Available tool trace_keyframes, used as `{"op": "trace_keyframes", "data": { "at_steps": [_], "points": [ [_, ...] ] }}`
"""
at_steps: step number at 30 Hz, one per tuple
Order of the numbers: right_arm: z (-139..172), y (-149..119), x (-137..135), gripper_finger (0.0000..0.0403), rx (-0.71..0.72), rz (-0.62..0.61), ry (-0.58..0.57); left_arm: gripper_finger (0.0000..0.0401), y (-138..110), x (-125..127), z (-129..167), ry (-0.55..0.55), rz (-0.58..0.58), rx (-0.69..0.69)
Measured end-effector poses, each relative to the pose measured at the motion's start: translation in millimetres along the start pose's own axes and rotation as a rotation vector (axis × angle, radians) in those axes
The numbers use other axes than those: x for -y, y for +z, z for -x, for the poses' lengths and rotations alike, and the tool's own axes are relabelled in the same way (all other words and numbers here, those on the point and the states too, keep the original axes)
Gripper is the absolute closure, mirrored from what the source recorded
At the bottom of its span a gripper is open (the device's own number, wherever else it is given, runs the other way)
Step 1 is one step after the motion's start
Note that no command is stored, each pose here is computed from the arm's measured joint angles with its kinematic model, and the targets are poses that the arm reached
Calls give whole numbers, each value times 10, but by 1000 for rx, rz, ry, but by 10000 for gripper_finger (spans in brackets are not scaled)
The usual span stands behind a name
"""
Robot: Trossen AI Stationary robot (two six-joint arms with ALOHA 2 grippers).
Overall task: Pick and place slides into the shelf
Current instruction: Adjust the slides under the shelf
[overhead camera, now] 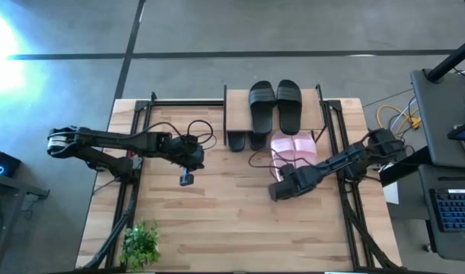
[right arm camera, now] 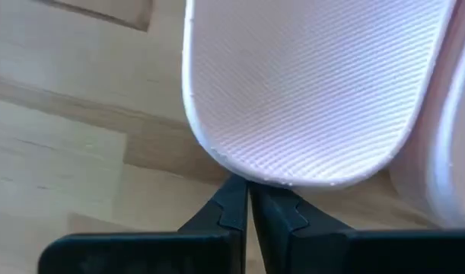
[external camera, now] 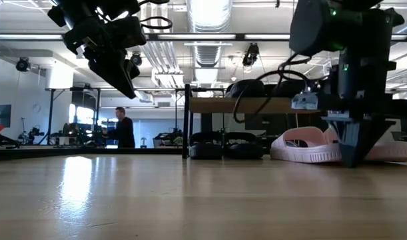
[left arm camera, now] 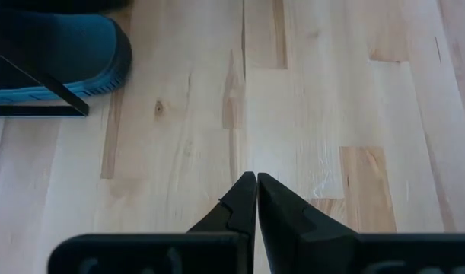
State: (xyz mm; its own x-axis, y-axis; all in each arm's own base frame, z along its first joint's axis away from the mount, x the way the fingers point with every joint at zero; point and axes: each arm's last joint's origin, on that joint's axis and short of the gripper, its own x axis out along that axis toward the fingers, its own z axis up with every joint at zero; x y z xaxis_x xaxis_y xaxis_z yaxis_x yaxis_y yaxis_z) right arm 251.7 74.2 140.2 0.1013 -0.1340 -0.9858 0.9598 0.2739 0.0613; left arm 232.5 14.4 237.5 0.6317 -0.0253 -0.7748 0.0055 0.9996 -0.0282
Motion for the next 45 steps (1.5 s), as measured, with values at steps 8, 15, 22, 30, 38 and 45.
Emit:
{"op": "trace_keyframes", "data": {
  "at_steps": [8,15,22,30,38,45],
  "points": [
    [-76,348,52,390,127,9,-47,401,-2,0,1,0,7,-3],
    [-74,861,68,390,248,-1,-75,401,-1,1,1,-1,9,-2],
    [-31,1036,12,390,205,115,-27,401,-1,1,1,-1,35,-2],
    [100,395,-123,390,85,217,82,401,-1,0,1,0,36,-2],
    [195,-350,116,390,75,26,-22,401,1,0,1,0,31,0],
    [110,-495,471,390,124,-142,-206,401,1,0,1,0,29,0]
  ]
}}
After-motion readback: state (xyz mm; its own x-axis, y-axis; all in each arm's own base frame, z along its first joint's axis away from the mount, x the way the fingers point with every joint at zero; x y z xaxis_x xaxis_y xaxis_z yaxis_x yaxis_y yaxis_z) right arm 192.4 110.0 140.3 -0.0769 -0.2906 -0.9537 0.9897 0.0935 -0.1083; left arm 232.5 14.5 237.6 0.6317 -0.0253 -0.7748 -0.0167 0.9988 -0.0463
